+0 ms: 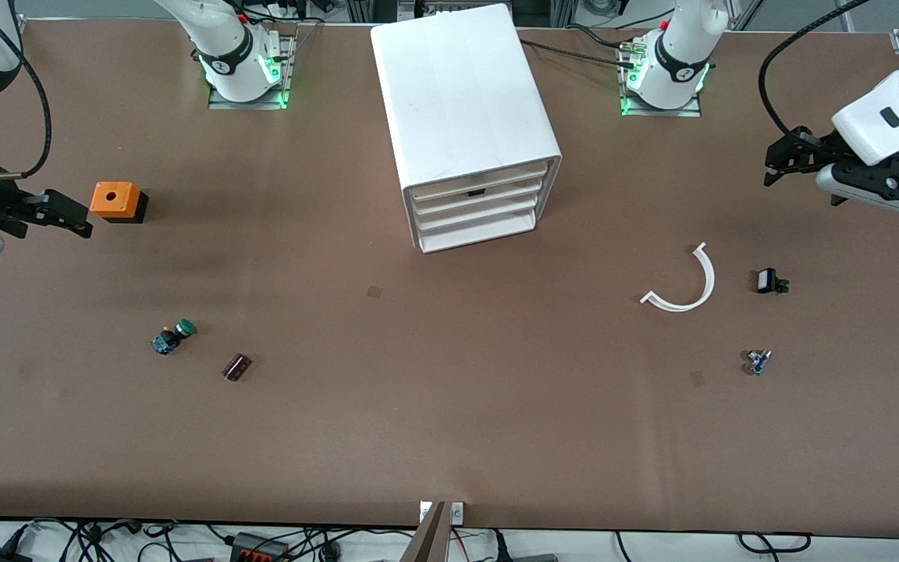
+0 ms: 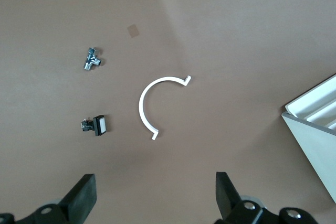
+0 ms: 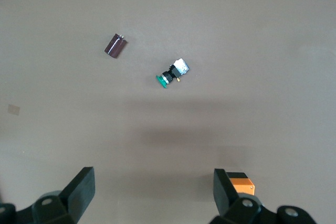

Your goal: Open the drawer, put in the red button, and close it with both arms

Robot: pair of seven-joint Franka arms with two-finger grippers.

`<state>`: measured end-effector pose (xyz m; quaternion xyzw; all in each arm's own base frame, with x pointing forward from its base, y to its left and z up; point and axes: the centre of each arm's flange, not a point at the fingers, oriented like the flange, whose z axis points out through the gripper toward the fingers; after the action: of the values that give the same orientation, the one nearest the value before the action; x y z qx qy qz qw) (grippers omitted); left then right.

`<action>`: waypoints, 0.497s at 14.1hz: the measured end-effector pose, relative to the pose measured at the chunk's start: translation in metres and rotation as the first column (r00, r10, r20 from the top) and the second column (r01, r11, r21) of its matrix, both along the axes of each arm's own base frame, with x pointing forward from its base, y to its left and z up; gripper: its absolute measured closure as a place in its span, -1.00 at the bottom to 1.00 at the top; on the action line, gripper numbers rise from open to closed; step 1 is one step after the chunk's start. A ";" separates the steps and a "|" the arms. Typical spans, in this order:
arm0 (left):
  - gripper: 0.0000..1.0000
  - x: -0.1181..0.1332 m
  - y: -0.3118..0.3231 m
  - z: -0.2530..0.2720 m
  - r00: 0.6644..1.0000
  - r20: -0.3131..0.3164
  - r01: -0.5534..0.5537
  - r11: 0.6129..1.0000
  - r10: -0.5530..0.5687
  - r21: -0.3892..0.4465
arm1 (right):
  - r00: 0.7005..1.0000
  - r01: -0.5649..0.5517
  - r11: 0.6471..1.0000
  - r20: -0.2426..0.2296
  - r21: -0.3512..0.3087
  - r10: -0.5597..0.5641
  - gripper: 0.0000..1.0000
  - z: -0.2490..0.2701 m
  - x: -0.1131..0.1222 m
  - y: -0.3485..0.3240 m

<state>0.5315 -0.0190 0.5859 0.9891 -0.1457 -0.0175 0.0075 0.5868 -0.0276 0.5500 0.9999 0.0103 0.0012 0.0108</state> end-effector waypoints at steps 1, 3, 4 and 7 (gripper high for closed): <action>-1.00 0.000 0.007 0.000 1.000 0.001 -0.014 1.000 0.014 -0.001 | 1.000 0.000 1.000 0.000 0.000 0.000 -1.00 0.000 0.000 0.000; -1.00 0.000 0.020 0.001 0.999 0.006 -0.036 0.999 0.036 -0.001 | 1.000 0.000 1.000 -0.003 0.000 0.000 -1.00 0.000 0.000 0.000; -1.00 0.000 0.022 0.002 0.999 0.009 -0.042 0.999 0.042 -0.002 | 1.000 0.000 1.000 -0.003 0.000 0.000 -1.00 0.000 0.000 0.000; -1.00 0.000 0.020 0.002 0.995 0.009 -0.097 0.995 0.097 0.000 | 1.000 0.001 1.000 -0.004 0.000 -0.001 -1.00 0.000 0.000 0.000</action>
<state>0.5316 0.0014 0.5884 0.9951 -0.0973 -0.0128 0.0076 0.5864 -0.0276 0.5496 0.9999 0.0101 -0.0008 0.0107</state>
